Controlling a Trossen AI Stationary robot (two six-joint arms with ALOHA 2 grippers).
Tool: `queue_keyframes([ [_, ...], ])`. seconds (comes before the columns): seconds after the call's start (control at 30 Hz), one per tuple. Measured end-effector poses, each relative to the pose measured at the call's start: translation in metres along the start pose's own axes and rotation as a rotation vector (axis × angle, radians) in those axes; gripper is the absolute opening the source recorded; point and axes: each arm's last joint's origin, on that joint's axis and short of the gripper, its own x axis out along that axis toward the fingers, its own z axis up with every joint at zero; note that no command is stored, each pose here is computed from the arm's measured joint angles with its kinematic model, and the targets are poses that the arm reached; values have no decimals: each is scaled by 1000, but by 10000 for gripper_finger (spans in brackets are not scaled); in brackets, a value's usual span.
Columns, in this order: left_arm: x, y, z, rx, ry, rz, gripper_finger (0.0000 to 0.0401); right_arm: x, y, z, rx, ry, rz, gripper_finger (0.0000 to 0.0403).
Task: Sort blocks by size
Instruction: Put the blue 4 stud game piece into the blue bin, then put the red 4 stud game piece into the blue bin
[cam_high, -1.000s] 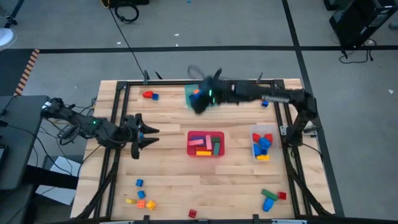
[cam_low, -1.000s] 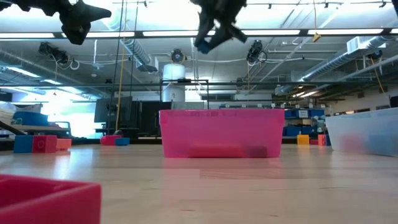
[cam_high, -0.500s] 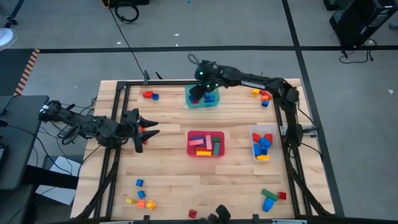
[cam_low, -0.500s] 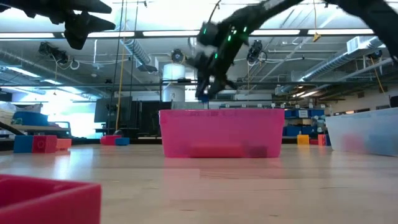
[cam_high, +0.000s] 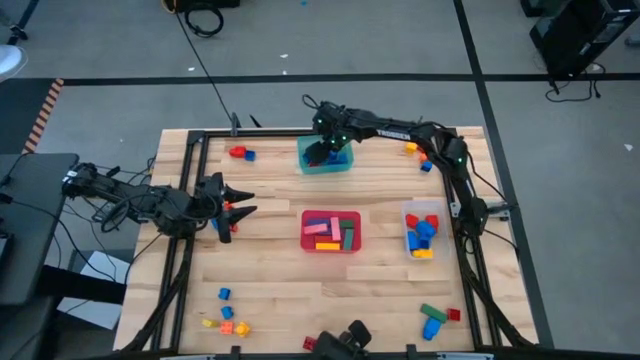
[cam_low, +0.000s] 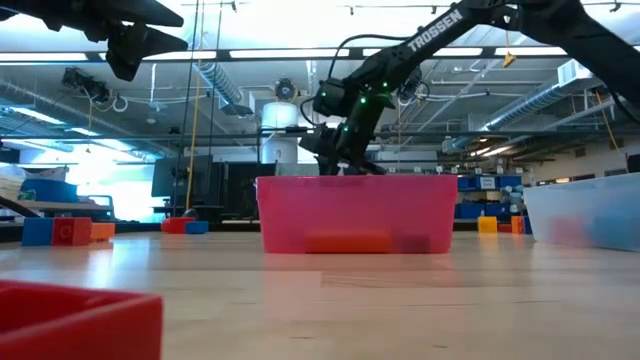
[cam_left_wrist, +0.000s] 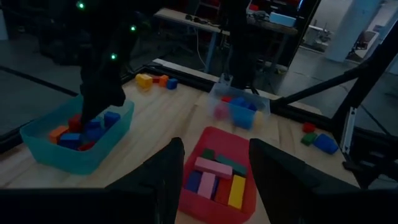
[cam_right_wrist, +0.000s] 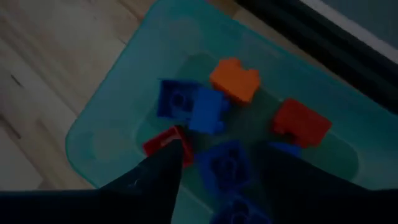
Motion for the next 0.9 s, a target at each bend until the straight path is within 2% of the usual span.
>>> queue_keyframes([
  [0.27, 0, 0, 1, -9, -9, -3, 190, -23, -5, -1, 26, 70, 69, 250],
  [0.43, 0, -1, 4, -136, -45, 5, 190, -71, 7, -8, 7, 66, 42, 247],
  [0.53, 1, -1, 2, -120, -28, 12, 190, -105, 28, -21, -35, 25, 0, 245],
  [0.63, 4, -4, 2, -109, 5, -22, 190, -142, 54, -45, -77, -44, -25, 246],
  [0.73, 10, -12, 7, -90, 52, -74, 190, -169, 77, -82, -89, -96, -28, 249],
  [0.9, 26, -29, 16, 27, 218, -113, 190, -197, 103, -160, 2, -149, -29, 247],
])
